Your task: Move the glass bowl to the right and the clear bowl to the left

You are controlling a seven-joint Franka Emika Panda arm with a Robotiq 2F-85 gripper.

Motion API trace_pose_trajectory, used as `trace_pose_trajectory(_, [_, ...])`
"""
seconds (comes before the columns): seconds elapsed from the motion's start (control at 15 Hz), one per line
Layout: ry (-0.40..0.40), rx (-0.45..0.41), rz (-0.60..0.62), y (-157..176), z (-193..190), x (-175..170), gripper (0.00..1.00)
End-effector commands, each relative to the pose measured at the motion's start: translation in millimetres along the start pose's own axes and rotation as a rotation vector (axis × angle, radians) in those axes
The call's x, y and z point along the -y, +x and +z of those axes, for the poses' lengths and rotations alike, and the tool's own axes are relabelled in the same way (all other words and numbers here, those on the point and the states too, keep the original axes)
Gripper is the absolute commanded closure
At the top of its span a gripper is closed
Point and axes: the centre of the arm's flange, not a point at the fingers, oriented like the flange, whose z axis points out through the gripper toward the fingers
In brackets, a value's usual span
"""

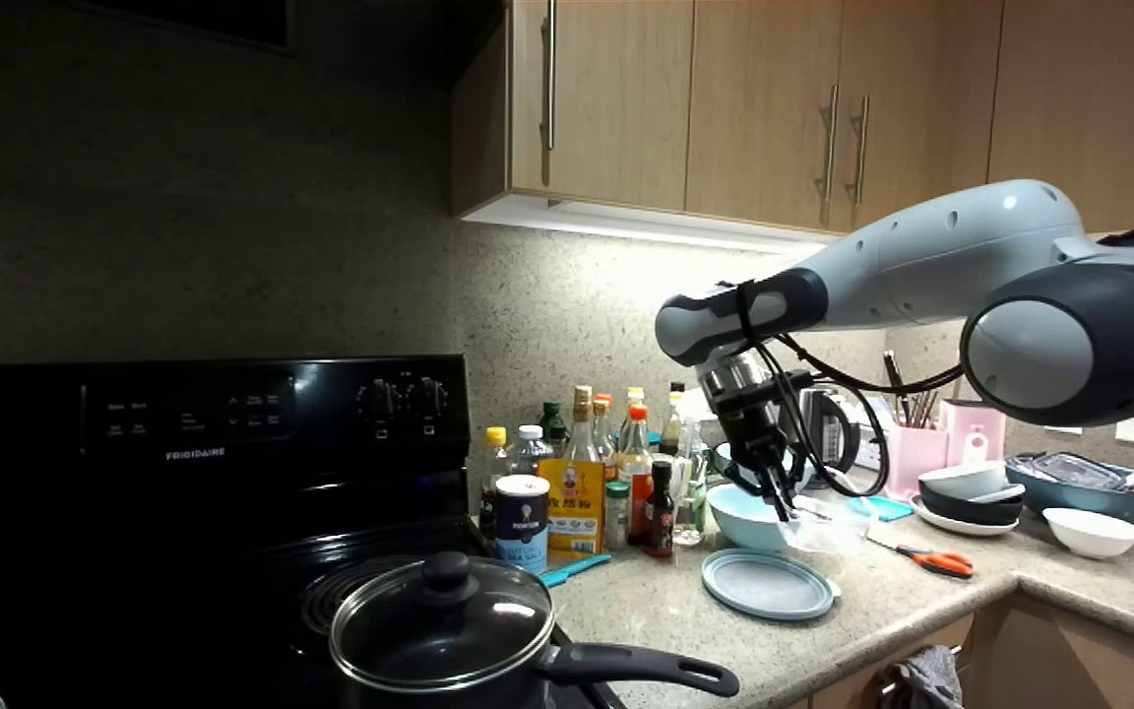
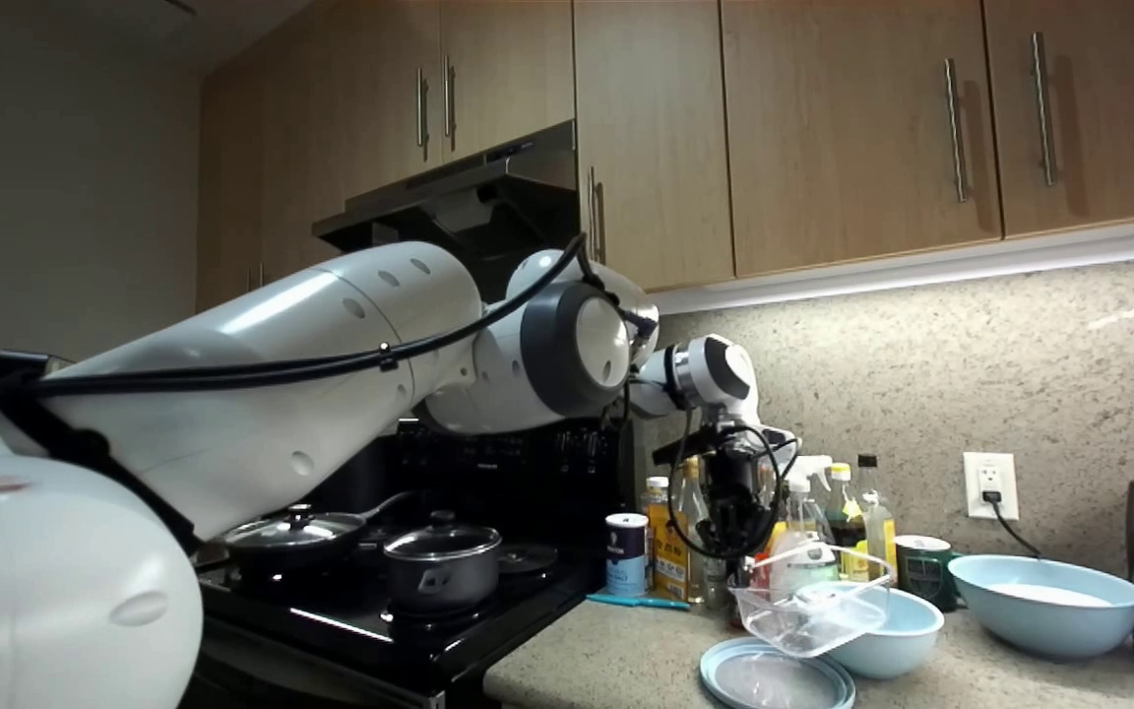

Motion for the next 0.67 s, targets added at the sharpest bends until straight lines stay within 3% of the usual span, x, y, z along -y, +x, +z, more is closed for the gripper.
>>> trace_pose_trajectory(0.0, [-0.063,-0.006,-0.09,-47.2,8.5,21.3,0.93])
trace_pose_trajectory(0.2, [-0.072,-0.017,-0.099,-59.9,11.0,39.5,0.92])
trace_pose_trajectory(0.27, [-0.058,-0.005,-0.089,-29.3,1.0,57.0,0.9])
trace_pose_trajectory(0.33, [-0.063,-0.005,-0.095,-32.1,1.2,61.1,0.9])
trace_pose_trajectory(0.6, [-0.062,-0.004,-0.091,-32.6,0.0,57.6,0.9])
